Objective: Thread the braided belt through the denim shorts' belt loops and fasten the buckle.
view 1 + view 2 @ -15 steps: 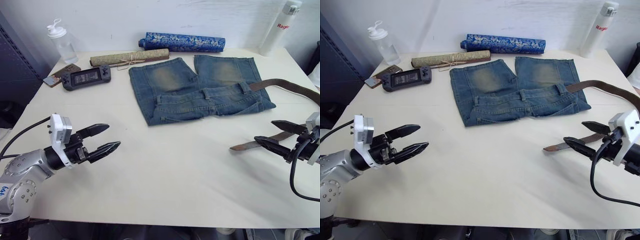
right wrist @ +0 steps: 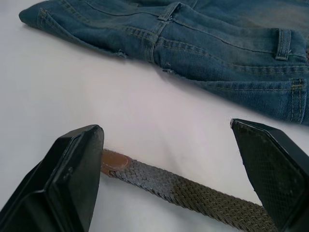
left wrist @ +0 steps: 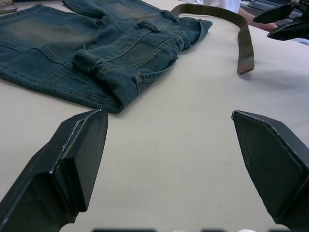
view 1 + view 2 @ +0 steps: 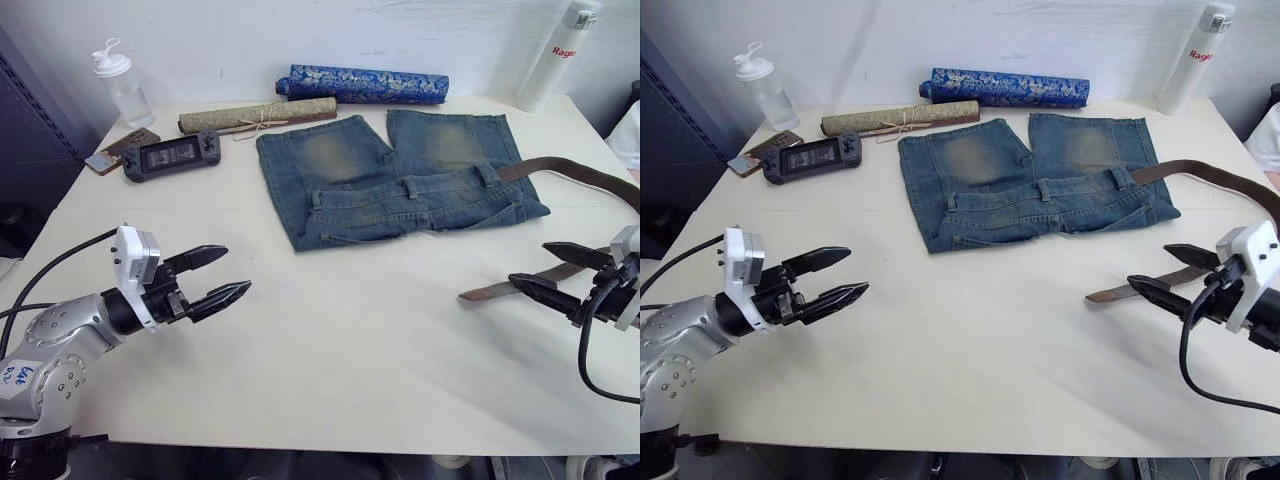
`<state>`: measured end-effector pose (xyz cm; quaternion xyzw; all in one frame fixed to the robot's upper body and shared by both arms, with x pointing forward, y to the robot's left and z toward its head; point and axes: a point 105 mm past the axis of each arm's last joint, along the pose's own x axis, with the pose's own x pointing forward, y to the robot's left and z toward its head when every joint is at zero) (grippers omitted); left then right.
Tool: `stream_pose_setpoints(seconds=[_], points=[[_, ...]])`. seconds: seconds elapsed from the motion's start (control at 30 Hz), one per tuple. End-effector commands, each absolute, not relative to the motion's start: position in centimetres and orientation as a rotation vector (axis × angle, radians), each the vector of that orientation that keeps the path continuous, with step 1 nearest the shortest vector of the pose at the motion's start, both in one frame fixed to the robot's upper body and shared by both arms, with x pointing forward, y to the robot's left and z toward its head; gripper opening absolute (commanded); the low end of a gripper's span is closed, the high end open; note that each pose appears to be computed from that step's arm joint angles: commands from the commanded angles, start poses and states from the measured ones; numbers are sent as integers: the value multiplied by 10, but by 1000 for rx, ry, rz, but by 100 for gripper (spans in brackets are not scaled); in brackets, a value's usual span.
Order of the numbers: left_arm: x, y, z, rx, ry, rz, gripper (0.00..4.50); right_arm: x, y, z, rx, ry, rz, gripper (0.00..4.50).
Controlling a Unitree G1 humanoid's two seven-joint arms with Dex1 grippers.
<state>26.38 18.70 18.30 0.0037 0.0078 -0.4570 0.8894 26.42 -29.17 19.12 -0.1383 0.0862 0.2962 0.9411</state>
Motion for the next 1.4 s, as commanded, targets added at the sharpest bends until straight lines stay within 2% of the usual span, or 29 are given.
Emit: stream_pose_setpoints(seconds=[0.03,0.23,0.63,0.73,1.0,1.1,1.23,1.3,1.4], points=[[262,175,191,50,-7,-994,446,262,-289,198,-366,198,641,450],[262,154,190,51,2,-1056,446,265,-283,178,-688,438,768,450],[259,141,195,23,-12,-1065,446,310,-307,163,-1294,620,736,450],[258,141,198,13,-18,-1055,450,326,-304,164,-1335,569,710,360],[255,140,196,25,-2,-1053,450,319,-299,149,-1303,619,791,19],[258,138,195,27,0,-1067,450,320,-285,149,-1272,558,820,8],[264,132,191,44,16,-1122,450,319,-244,158,-1191,410,911,8],[274,123,184,127,29,-1153,450,316,-216,160,-1170,339,977,8],[284,89,175,316,5,-1298,450,316,-176,156,-1142,278,1039,8]])
